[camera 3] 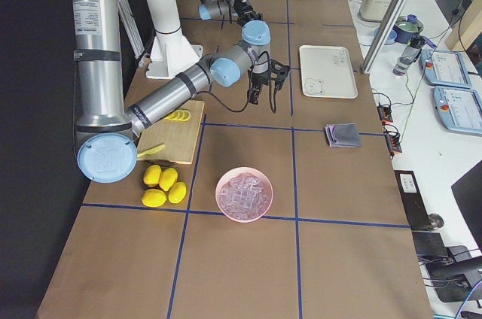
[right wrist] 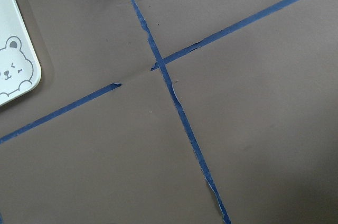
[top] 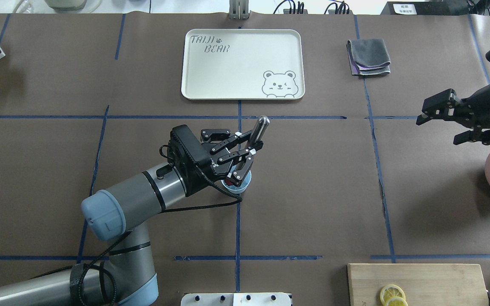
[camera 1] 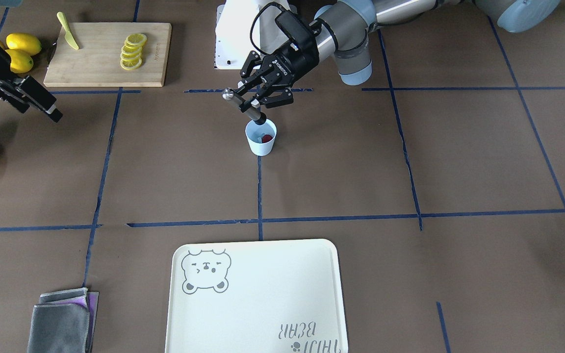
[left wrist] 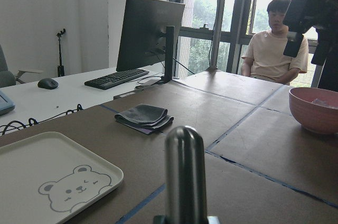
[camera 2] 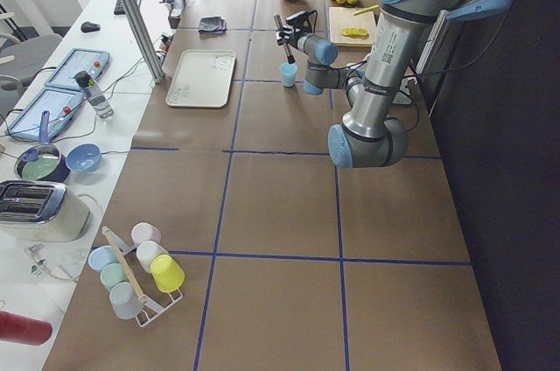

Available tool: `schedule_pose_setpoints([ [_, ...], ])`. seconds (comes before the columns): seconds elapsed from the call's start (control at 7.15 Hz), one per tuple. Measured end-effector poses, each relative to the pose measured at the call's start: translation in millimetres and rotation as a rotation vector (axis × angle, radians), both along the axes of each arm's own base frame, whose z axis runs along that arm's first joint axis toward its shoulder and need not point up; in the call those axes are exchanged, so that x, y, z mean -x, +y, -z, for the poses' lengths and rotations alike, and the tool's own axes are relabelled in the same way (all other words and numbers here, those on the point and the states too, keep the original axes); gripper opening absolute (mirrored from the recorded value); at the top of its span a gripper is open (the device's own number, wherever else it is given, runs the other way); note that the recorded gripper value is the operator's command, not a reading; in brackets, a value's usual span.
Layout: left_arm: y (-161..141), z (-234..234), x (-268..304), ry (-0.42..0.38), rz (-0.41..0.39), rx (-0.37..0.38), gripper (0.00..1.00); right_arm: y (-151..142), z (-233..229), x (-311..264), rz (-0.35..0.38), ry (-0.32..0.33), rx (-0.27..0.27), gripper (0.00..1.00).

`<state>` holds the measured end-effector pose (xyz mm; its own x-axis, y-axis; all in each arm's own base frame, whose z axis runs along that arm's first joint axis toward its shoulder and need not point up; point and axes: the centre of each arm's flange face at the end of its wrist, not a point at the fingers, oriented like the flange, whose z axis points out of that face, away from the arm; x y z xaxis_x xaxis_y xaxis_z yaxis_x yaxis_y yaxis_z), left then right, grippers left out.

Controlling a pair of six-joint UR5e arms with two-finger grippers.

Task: Mash ice and strawberries in cup
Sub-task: 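Press the muddler down into the cup with the left gripper, then lift the muddler out of the cup and withdraw the left gripper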

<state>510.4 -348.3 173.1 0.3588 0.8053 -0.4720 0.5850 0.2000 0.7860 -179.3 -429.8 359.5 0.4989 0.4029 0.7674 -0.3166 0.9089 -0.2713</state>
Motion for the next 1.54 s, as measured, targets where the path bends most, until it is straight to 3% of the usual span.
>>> schedule_pose_setpoints([
  [0.14, -2, 21, 15, -0.043, 0.012, 0.018, 0.0, 0, 0, 0, 0.0, 0.0, 0.0, 1.0],
  [0.42, -11, 55, 49, -0.221, 0.052, 0.095, 0.0, 0, 0, 0, 0.0, 0.0, 0.0, 1.0],
  [0.84, -41, 38, 65, -0.473, 0.091, 0.204, 0.0, 0, 0, 0, -0.002, 0.0, 0.001, 1.0],
  [1.12, -69, -11, 108, -0.739, 0.063, 0.357, 0.0, 1, -2, -1, -0.005, 0.002, 0.008, 1.0],
  [1.26, -92, -30, 146, -0.826, 0.021, 0.461, 0.0, 1, -2, -1, -0.008, 0.001, 0.01, 1.0],
  [1.54, -139, -91, 233, -0.901, -0.053, 0.716, 0.0, 2, 0, -2, -0.012, 0.0, 0.009, 1.0],
])
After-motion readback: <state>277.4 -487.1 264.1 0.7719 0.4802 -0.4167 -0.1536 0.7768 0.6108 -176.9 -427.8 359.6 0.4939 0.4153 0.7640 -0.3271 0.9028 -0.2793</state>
